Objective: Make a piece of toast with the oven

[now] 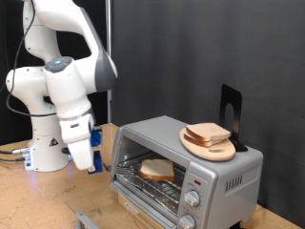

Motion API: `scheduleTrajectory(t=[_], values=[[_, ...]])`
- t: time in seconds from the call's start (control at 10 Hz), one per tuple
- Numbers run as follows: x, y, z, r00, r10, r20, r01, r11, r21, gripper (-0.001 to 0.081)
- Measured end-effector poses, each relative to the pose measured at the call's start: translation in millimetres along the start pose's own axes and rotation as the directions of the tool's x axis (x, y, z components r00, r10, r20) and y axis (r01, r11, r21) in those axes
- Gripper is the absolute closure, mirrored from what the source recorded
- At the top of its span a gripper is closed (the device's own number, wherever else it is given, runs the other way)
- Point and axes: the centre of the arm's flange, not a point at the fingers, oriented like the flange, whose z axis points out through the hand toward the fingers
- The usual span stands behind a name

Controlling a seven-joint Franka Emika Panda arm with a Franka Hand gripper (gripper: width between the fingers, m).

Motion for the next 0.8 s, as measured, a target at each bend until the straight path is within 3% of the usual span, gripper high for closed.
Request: scheduleTrajectory(t=[0.5, 0.7, 0.8], values=[[-27.2, 30.9, -46.2, 0.998, 0.03, -0.06, -0.025, 0.996, 0.087, 0.0441], [-27.2, 30.1, -43.6, 0.998, 0.027, -0.053, -0.022, 0.996, 0.088, 0.0441], [-26.3, 29.3, -48.1, 0.997, 0.037, -0.061, -0.029, 0.992, 0.122, 0.0441]])
